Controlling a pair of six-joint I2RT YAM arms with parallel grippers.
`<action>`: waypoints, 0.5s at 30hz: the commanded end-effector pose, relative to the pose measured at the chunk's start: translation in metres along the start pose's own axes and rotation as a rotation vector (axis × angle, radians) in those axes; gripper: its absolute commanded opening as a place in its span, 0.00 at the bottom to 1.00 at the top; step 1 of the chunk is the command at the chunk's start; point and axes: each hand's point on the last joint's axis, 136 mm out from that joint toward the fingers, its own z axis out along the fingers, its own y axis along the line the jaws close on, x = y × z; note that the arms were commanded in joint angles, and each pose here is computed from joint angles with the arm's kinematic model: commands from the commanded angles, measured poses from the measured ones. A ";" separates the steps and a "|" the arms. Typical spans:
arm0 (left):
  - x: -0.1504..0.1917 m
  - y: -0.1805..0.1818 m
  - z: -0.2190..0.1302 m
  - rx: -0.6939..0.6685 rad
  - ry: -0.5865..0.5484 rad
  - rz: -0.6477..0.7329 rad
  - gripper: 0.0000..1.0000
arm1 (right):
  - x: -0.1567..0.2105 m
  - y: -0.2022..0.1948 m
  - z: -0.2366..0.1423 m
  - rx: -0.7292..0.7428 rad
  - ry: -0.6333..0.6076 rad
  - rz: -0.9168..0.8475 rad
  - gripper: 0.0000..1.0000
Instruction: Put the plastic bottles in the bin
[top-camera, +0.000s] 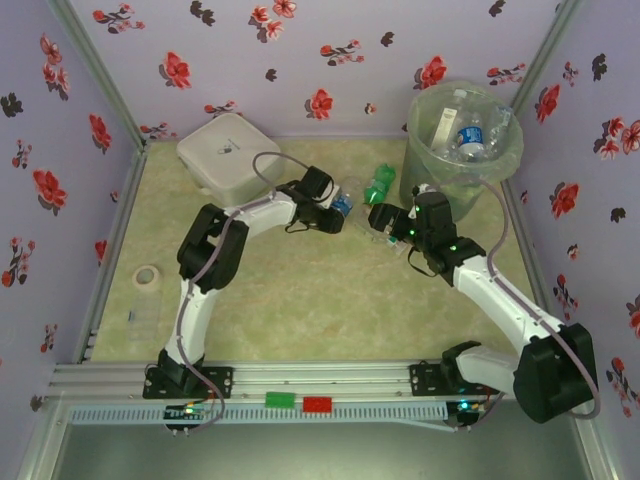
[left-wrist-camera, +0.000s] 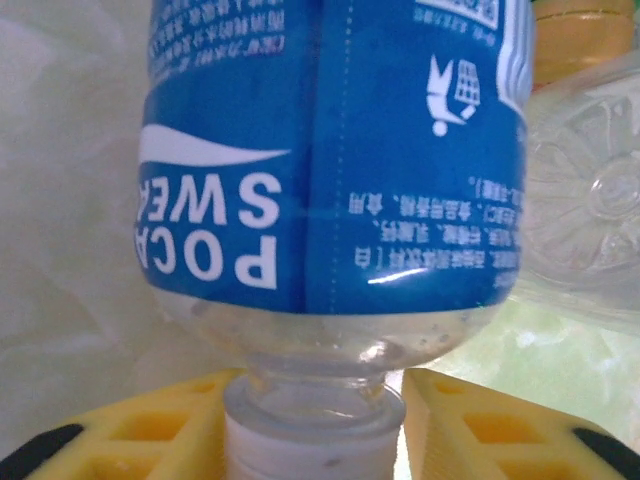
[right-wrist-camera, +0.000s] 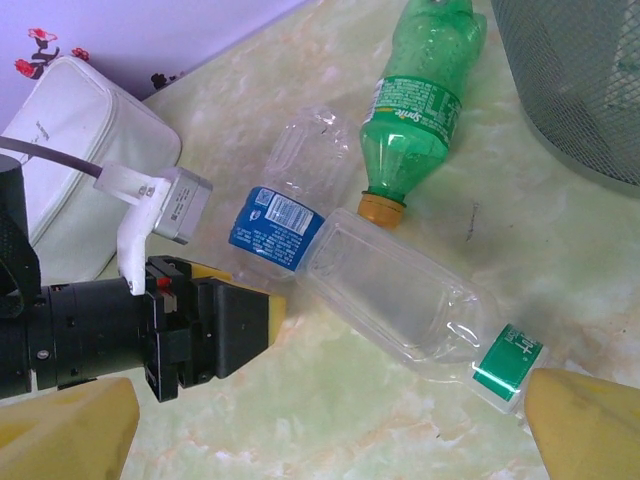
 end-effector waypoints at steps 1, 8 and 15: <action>-0.003 -0.004 0.000 0.009 0.014 0.039 0.38 | -0.011 0.005 -0.001 -0.001 -0.032 0.011 1.00; -0.010 -0.011 -0.028 0.028 -0.062 0.025 0.11 | -0.016 0.011 -0.001 -0.022 -0.040 0.028 1.00; -0.015 -0.028 -0.090 0.116 -0.263 -0.048 0.00 | -0.031 0.044 0.011 -0.149 -0.038 0.089 1.00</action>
